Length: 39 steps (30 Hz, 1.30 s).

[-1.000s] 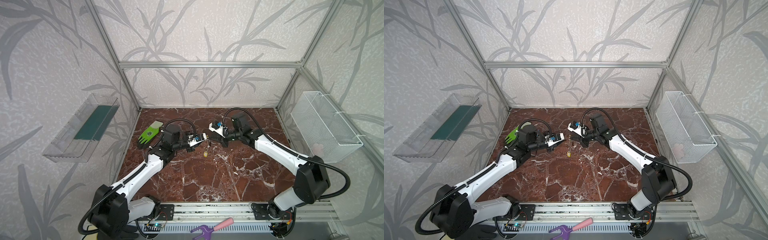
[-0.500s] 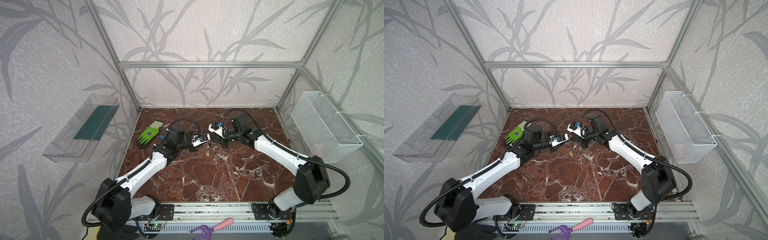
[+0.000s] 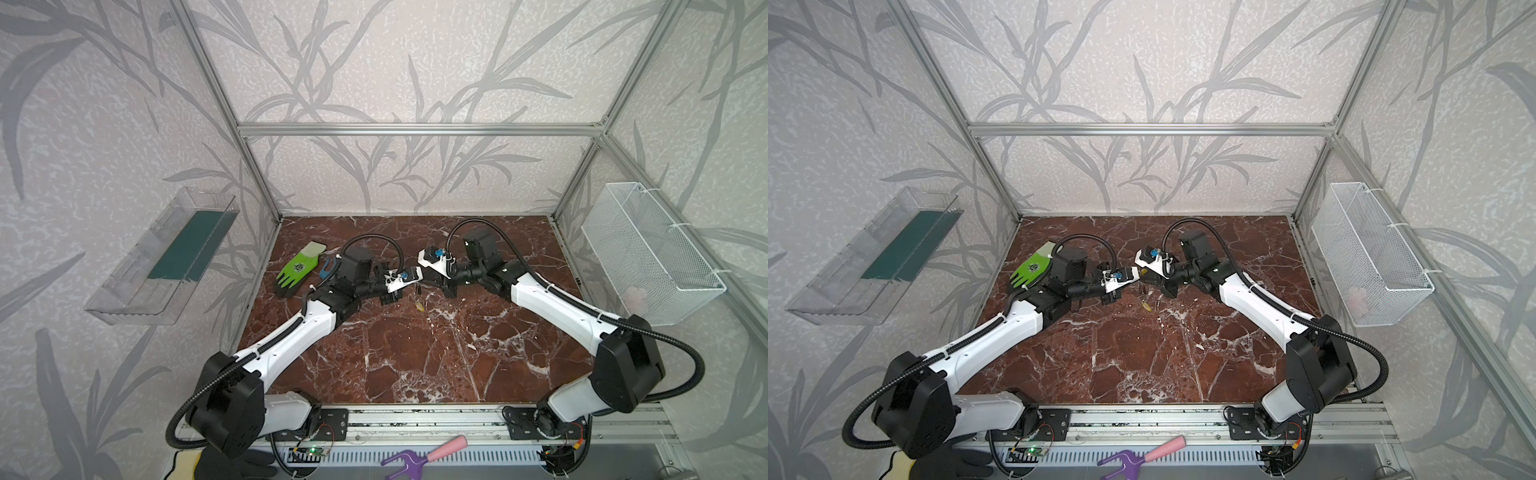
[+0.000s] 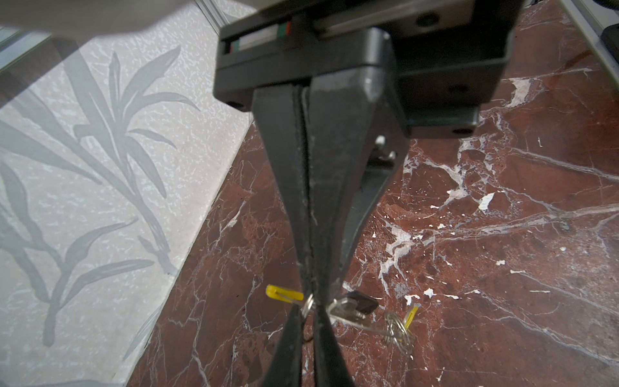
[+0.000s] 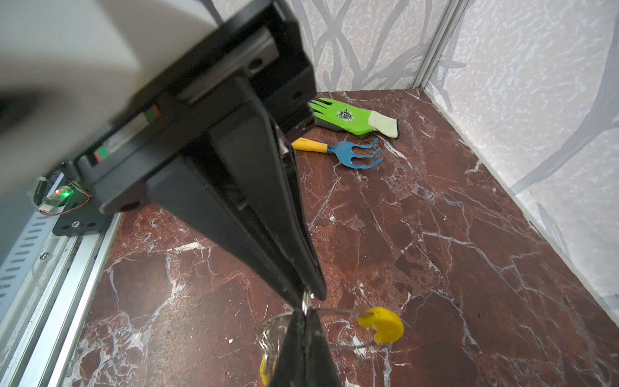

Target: Put the keys on the keyring

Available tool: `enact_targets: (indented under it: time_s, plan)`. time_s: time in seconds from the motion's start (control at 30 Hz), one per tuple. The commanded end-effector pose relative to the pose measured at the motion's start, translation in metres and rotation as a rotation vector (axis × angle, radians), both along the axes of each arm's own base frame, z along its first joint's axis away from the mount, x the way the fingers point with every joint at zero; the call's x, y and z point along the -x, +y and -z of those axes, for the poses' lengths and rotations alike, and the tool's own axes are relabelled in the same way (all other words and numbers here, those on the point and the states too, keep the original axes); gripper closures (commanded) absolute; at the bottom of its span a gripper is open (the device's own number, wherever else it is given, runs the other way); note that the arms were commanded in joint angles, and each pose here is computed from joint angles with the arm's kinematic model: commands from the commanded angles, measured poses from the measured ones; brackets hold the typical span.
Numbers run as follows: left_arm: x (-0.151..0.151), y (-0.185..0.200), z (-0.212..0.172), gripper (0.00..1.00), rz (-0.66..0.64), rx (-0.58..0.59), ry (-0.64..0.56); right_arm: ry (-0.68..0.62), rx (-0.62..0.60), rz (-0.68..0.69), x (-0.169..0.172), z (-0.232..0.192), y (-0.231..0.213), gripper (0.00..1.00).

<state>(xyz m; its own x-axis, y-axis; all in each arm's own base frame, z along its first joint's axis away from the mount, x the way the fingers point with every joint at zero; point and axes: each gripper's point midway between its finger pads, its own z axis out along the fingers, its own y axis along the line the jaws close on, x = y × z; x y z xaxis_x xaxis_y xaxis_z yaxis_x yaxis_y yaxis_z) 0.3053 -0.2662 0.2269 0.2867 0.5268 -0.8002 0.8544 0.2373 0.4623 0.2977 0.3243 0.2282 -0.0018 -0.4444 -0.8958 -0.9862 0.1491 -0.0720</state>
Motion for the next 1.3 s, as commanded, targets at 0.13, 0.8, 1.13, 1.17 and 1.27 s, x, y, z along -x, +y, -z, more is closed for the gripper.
enact_targets:
  time_s: [0.13, 0.8, 1.13, 1.17, 1.27]
  plan:
    - [0.0, -0.005, -0.012, 1.0, 0.026, 0.021, -0.019, -0.092, -0.076, -0.033, 0.008, -0.022, 0.006, 0.93]
    - [-0.003, -0.002, -0.06, 1.0, 0.039, 0.337, -0.039, -0.146, -0.272, 0.085, -0.011, -0.05, -0.015, 0.74]
    - [0.004, -0.004, -0.057, 1.0, 0.071, 0.327, -0.034, -0.135, -0.309, 0.093, -0.016, -0.063, -0.015, 0.77]
    - [0.004, -0.004, -0.057, 1.0, 0.074, 0.323, -0.034, -0.135, -0.31, 0.092, -0.016, -0.063, -0.015, 0.77]
    - [0.006, -0.003, -0.057, 1.0, 0.077, 0.319, -0.036, -0.127, -0.302, 0.074, -0.014, -0.06, -0.015, 0.78]
